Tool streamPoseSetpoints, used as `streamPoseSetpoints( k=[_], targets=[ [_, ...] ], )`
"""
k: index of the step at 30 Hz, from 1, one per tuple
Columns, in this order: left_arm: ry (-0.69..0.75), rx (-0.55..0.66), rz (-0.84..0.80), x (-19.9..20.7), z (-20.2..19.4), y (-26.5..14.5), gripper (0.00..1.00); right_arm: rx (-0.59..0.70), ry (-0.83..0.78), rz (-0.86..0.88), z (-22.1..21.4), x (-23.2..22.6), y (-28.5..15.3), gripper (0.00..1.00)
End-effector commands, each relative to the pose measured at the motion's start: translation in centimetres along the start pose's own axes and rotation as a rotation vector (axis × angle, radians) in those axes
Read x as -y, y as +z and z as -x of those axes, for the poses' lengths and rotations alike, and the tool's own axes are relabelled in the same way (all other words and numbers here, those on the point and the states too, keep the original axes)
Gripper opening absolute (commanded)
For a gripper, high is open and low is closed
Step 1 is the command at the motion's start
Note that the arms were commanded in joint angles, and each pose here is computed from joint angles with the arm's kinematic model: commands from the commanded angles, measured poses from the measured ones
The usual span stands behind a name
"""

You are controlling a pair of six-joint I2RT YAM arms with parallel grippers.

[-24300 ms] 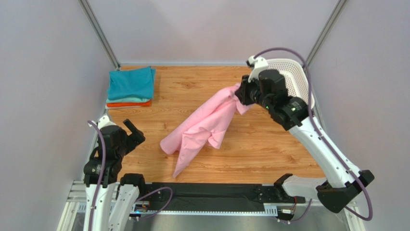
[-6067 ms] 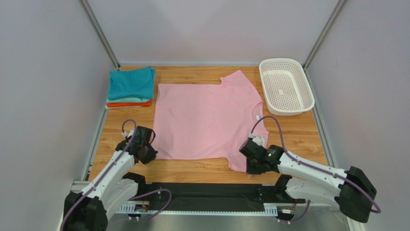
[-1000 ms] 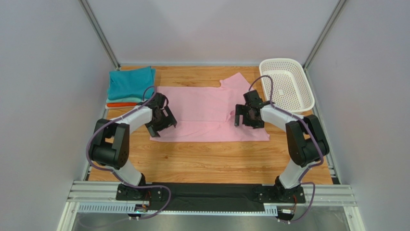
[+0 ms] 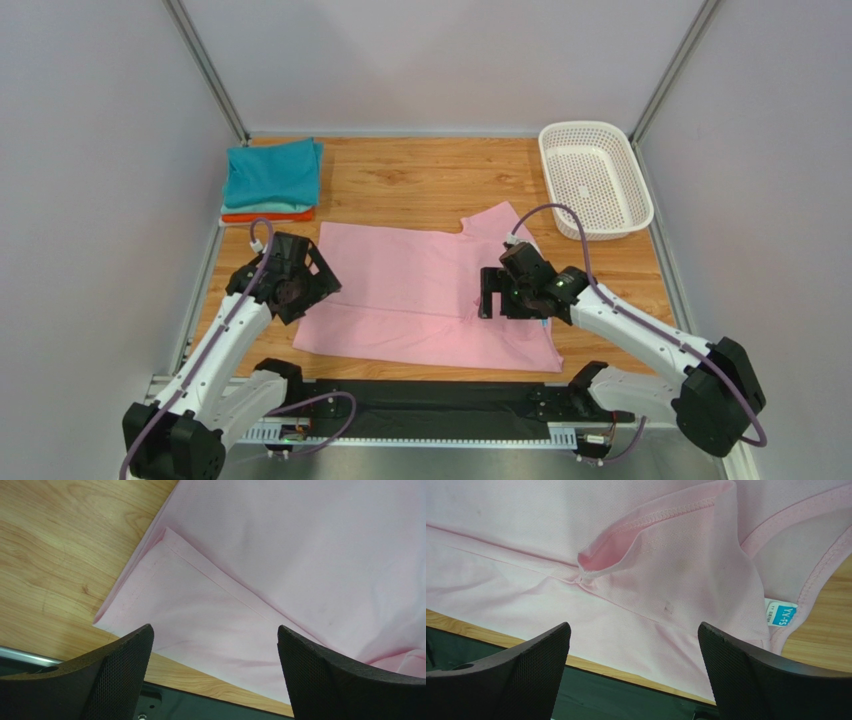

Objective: Fold and stack the t-shirts
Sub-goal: Fold the tshirt

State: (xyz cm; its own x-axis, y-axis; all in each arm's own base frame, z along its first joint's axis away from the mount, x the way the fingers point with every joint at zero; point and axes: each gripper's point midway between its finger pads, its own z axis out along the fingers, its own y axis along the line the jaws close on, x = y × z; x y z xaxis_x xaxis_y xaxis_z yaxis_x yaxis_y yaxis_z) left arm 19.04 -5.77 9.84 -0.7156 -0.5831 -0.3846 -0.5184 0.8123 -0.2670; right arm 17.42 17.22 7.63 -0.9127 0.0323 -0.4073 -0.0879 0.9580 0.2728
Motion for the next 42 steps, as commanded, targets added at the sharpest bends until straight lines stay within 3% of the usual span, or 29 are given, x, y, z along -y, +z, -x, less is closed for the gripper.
streamPoseSetpoints(
  k=[1,6,12,18,22,31,36,42],
  targets=[
    [0.03,0.007,0.037,-0.2,0.7,-0.3,1.0,0.057,-0.069,-0.031,2.2,-0.2,1.1,1.0],
    [0.025,-0.013,0.056,-0.8,-0.2,0.9,1.0,0.117,-0.085,-0.132,4.6,1.5,3.7,1.0],
    [0.023,-0.024,0.075,-1.7,-0.9,1.3,1.0,0.102,-0.044,-0.212,6.0,3.9,5.9,1.0],
    [0.025,-0.021,0.086,-2.2,-1.1,1.2,1.0,0.052,-0.09,-0.102,5.2,2.2,5.5,1.0],
    [0.032,-0.005,0.07,-1.6,-0.5,0.8,1.0,0.1,-0.108,-0.034,5.9,1.0,3.4,1.0],
    [0.06,0.048,0.064,1.1,3.1,0.0,1.0,0.224,-0.118,-0.005,7.8,0.4,-0.8,1.0],
    [0.097,0.109,0.079,4.5,7.7,0.1,1.0,0.25,-0.096,-0.006,8.4,0.4,-2.1,1.0],
    [0.115,0.096,0.14,7.4,12.3,3.6,0.96,0.249,-0.09,-0.019,7.8,0.9,-2.3,1.0]
  ],
)
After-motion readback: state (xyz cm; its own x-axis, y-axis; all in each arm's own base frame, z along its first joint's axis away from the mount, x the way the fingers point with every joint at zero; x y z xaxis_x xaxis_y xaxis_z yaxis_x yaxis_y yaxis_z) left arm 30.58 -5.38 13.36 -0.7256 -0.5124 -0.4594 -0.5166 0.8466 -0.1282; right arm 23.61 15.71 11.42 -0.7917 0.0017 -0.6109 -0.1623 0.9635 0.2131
